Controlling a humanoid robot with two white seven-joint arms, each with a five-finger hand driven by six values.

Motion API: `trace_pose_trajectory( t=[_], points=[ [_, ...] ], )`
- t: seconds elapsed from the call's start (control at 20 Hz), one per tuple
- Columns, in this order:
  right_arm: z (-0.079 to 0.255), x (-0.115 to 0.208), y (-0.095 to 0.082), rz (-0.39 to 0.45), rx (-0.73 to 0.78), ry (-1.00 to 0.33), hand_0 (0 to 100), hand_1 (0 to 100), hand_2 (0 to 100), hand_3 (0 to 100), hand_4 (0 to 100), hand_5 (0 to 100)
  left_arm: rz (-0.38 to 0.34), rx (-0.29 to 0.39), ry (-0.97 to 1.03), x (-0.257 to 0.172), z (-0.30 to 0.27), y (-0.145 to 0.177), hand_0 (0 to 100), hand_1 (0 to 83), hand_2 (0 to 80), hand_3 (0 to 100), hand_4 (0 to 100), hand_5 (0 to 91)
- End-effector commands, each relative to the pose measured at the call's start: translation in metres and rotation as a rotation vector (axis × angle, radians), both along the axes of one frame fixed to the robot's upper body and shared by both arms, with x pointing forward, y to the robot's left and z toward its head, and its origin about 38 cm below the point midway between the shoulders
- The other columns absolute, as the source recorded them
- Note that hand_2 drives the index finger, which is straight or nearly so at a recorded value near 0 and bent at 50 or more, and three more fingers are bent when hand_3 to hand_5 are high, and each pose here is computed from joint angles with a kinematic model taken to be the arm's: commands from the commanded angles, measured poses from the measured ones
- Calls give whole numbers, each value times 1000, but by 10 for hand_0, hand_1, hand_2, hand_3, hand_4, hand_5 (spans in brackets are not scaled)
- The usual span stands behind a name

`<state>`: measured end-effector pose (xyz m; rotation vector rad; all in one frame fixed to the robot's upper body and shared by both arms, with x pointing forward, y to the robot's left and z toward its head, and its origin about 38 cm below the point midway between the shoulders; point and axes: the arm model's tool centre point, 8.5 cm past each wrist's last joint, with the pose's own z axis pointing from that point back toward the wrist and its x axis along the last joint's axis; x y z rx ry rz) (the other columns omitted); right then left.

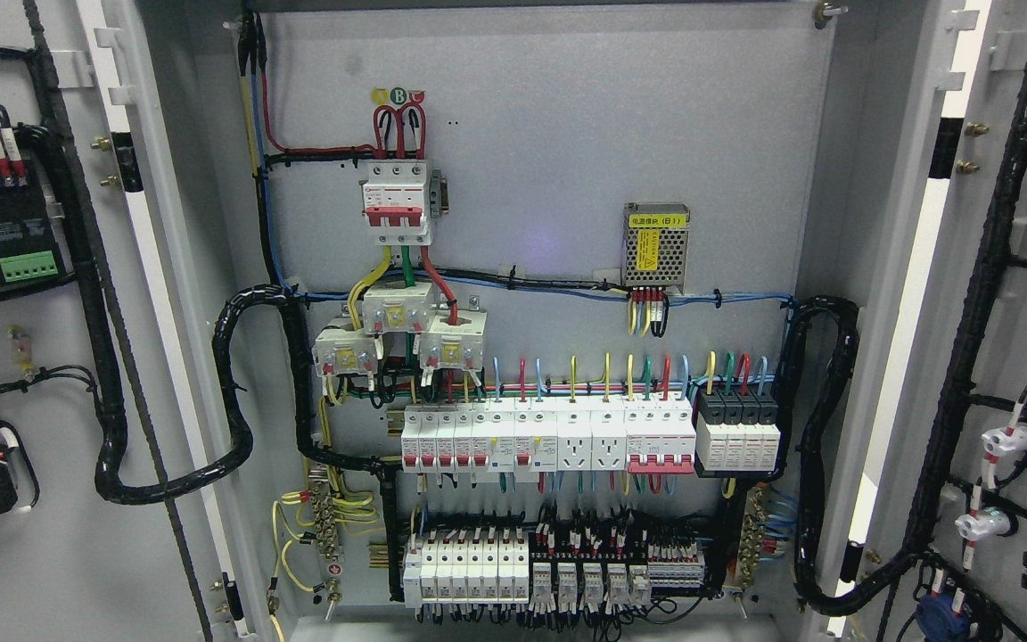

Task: Open door with both hands

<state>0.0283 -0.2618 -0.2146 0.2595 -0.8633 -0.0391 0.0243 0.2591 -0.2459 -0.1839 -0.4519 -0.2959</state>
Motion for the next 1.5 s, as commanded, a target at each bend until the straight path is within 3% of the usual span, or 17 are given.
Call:
trace_pose_trajectory(
  t=[0.0, 0.25, 0.4, 0.6, 0.95, 1.45],
  points=[
    [-29, -77, 35, -99, 21, 415, 0, 0, 0, 0, 0, 0, 7, 7, 186, -47, -11, -20, 0, 0, 0, 0, 32, 0],
    [-38, -89, 37, -168, -32, 598, 0, 0, 0, 0, 0, 0, -3, 17, 251, -54, -13, -25, 0, 0, 0, 0, 32, 0],
    [-42, -94, 42, -119, -120, 678, 0, 0, 0, 0, 0, 0, 8, 29, 301, -57, -14, -26, 0, 0, 0, 0, 32, 0],
    [-47, -82, 52, -128, -187, 776, 0, 0, 0, 0, 0, 0, 30, 45, 312, -58, -15, -26, 0, 0, 0, 0, 33, 0],
    [-50, -56, 50, -81, -263, 839, 0, 0, 0, 0, 0, 0, 90, 59, 343, -48, -16, -20, 0, 0, 0, 0, 33, 0],
    [-50, -66, 50, 7, -299, 881, 0, 0, 0, 0, 0, 0, 111, 88, 322, -43, -16, -14, 0, 0, 0, 0, 33, 0]
  ],
)
